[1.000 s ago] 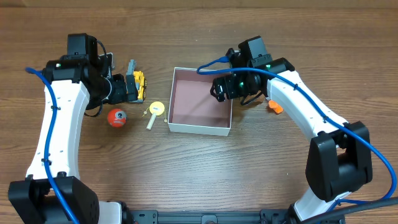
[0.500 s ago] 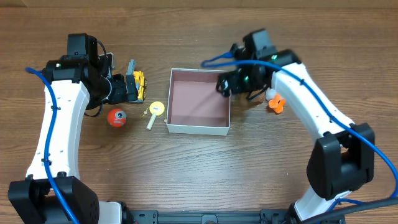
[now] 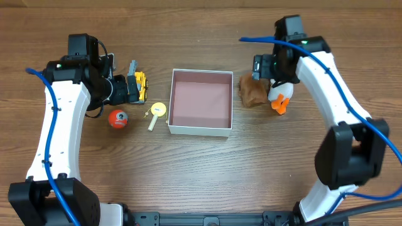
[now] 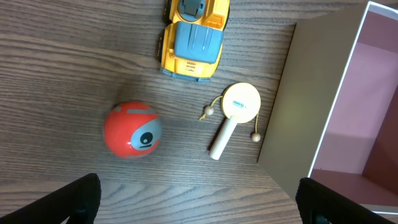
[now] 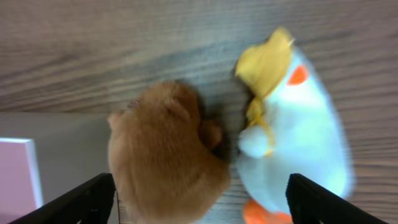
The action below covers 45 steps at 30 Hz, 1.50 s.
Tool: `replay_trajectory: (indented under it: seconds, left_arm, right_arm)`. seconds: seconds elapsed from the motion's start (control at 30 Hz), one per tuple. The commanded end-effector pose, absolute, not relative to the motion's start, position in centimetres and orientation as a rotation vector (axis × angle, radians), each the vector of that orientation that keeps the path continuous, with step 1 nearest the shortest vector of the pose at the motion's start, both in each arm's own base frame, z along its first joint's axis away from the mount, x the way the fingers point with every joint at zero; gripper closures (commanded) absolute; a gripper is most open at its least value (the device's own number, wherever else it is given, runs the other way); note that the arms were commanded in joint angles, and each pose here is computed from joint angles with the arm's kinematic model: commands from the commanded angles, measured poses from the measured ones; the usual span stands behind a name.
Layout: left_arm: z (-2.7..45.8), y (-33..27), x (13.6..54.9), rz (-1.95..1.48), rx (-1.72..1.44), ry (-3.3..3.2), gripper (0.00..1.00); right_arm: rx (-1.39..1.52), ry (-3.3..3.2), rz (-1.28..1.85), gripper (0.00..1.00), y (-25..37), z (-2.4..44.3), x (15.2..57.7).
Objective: Pack container
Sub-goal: 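Move the right gripper over the brown capybara plush, then grasp the brown capybara plush with the right gripper, then carry the capybara into the box and release it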
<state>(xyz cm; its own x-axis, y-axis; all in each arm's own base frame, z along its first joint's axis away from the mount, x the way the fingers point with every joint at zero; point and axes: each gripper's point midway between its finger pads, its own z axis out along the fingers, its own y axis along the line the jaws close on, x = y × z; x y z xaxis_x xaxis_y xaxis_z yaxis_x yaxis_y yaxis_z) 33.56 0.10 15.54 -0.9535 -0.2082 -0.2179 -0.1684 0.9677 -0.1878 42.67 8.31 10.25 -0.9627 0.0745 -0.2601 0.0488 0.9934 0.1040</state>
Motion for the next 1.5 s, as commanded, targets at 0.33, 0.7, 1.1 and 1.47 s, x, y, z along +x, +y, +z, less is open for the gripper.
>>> replay_trajectory:
  seconds: [0.33,0.7,1.1,1.47]
  left_arm:
    - [16.1,0.2,34.0,-0.252,-0.259,2.862,0.0]
    - [16.1,0.2,34.0,-0.252,-0.259,2.862,0.0]
    - [16.1,0.2,34.0,-0.252,-0.259,2.862,0.0]
    - [16.1,0.2,34.0,-0.252,-0.259,2.862,0.0]
  right_arm:
    - [0.0,3.055,0.139,0.35,12.2,1.9,41.1]
    - [0.133,3.062,-0.006,0.96,9.1,2.4,41.4]
    - [0.013,2.806,0.295,0.96,16.1,18.8,38.9]
    - [-0.034,2.817,0.427,0.96,28.7,16.9,32.7]
